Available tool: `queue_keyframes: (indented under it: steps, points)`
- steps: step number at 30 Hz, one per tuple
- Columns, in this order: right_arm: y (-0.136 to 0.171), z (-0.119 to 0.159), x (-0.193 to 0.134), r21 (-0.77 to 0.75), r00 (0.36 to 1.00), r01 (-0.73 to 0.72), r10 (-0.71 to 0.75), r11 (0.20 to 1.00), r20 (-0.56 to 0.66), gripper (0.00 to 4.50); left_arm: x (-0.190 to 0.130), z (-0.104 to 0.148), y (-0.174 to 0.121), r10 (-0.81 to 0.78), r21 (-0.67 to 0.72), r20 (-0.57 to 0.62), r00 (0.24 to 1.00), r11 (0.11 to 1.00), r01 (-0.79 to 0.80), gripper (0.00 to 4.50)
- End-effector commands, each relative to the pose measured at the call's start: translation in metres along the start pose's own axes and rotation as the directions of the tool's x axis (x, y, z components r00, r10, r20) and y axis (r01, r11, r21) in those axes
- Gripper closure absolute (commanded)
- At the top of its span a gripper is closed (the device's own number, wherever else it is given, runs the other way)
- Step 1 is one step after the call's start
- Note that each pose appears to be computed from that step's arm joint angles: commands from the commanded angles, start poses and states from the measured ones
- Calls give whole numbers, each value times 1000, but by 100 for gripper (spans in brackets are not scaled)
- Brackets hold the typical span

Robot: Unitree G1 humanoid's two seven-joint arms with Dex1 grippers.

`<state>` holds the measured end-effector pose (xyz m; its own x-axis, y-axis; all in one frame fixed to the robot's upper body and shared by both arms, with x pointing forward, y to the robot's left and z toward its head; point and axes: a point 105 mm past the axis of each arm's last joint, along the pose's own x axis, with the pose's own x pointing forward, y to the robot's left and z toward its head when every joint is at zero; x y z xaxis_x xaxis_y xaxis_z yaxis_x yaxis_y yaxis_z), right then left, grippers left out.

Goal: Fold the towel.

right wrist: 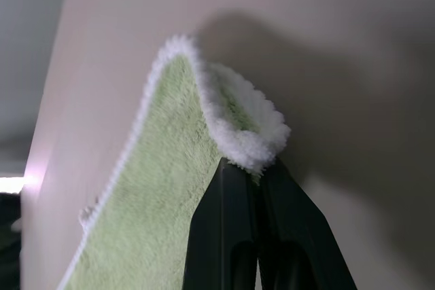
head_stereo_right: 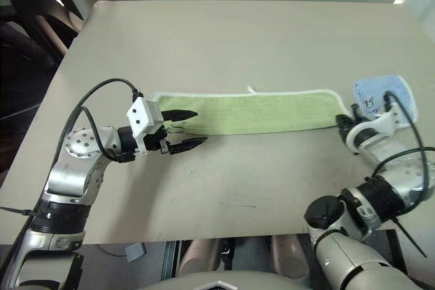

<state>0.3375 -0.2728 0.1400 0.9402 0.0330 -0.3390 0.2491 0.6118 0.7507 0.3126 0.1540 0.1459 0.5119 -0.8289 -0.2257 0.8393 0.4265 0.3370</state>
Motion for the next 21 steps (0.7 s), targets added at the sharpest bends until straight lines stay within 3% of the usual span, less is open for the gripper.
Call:
queue_keyframes:
  steps: [1, 2, 5, 7, 8, 10, 14, 16, 21]
  points:
    - [21, 17, -7, -107, 995, -74, 81, 991, 59, 441, 3, 6, -1, -4, 35, 20, 1000, 999, 3, 96]
    - [25, 21, -8, -143, 993, -88, 98, 986, 66, 441, 4, 6, -1, -5, 36, 20, 1000, 999, 4, 96]
    - [72, 15, -14, -503, 974, -199, 226, 841, -7, 441, 7, 6, -1, -8, 39, 21, 1000, 999, 7, 96]
    - [89, -6, -14, -651, 957, -273, 266, 708, -112, 441, 8, 6, -1, -10, 40, 22, 1000, 999, 9, 96]
    - [100, -21, -13, -737, 942, -319, 288, 596, -175, 441, 9, 6, 0, -9, 40, 25, 1000, 999, 8, 96]
    - [114, -49, -11, -819, 906, -399, 313, 412, -284, 441, 11, 6, 0, -8, 41, 29, 1000, 999, 6, 96]
    - [130, -104, -8, -819, 813, -551, 323, 161, -484, 441, 14, 8, 1, 4, 43, 42, 999, 999, -5, 96]
    - [132, -124, -3, -808, 790, -580, 313, 102, -527, 441, 15, 9, 1, 10, 43, 47, 999, 999, -12, 96]
    - [136, -138, 13, -813, 789, -577, 313, 81, -528, 441, 13, 8, -1, 28, 37, 46, 999, 999, -29, 96]
